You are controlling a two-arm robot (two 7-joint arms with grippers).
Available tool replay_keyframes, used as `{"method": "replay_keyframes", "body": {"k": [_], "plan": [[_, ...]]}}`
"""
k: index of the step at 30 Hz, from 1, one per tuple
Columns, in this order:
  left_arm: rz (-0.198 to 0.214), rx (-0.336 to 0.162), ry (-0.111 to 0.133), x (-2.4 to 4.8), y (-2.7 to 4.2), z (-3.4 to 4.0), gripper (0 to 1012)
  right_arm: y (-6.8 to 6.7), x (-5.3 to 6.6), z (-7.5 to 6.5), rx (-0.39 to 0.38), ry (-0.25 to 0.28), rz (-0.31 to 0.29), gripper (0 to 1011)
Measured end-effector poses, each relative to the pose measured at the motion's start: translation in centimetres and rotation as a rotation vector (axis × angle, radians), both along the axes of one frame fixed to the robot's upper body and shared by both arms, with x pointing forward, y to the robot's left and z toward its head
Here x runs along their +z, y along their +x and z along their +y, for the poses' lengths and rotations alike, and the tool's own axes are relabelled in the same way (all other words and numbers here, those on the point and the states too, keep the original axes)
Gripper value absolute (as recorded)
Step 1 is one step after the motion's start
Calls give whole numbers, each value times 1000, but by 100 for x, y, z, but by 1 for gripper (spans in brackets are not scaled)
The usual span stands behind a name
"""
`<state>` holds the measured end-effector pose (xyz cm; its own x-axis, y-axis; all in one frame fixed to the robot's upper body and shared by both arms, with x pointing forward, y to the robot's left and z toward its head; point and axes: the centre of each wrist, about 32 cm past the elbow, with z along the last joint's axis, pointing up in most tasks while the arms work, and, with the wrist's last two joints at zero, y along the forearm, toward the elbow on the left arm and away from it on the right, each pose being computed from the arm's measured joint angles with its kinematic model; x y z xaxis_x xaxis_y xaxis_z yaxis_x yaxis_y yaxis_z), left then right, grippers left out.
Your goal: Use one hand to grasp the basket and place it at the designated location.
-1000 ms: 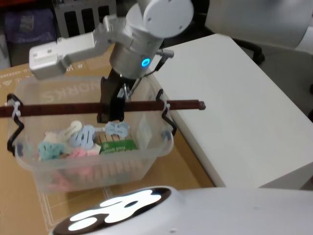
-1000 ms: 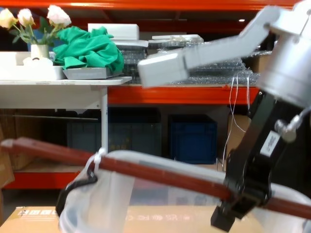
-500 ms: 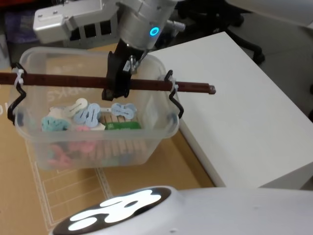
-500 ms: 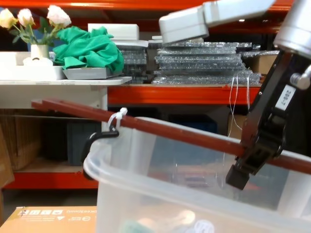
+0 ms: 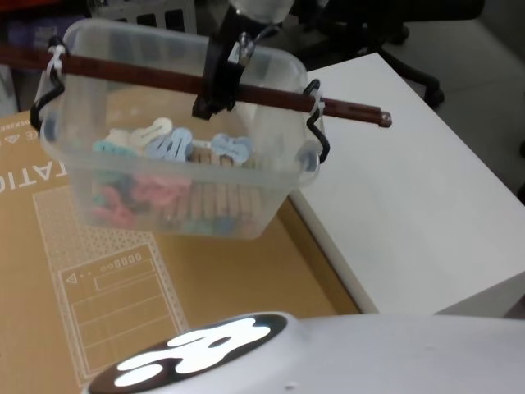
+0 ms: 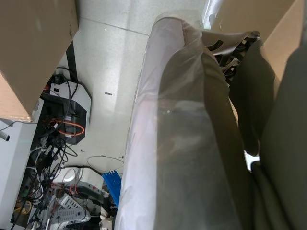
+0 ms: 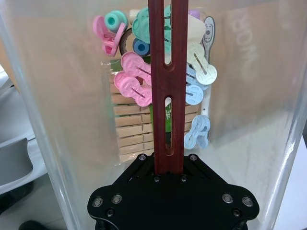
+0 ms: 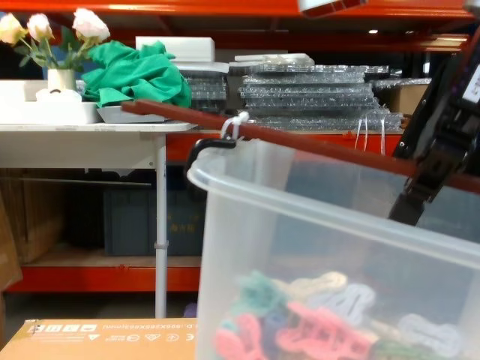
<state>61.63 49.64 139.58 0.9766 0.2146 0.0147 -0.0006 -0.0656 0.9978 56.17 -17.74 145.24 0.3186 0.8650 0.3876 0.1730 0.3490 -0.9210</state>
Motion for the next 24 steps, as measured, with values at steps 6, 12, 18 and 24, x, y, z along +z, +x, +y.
{"method": "replay_keyframes", "body": {"k": [6, 12, 18, 24], "plan": [[0, 0, 0, 0, 0, -1, 0, 91, 116, -137, -65, -12, 5, 0], [0, 0, 0, 0, 0, -1, 0, 206, 198, -292, -139, -28, 12, 1], [0, 0, 0, 0, 0, 0, 0, 315, 240, -440, -205, -44, 26, 0], [0, 0, 0, 0, 0, 0, 0, 428, 285, -627, -284, -52, 46, 1]]}}
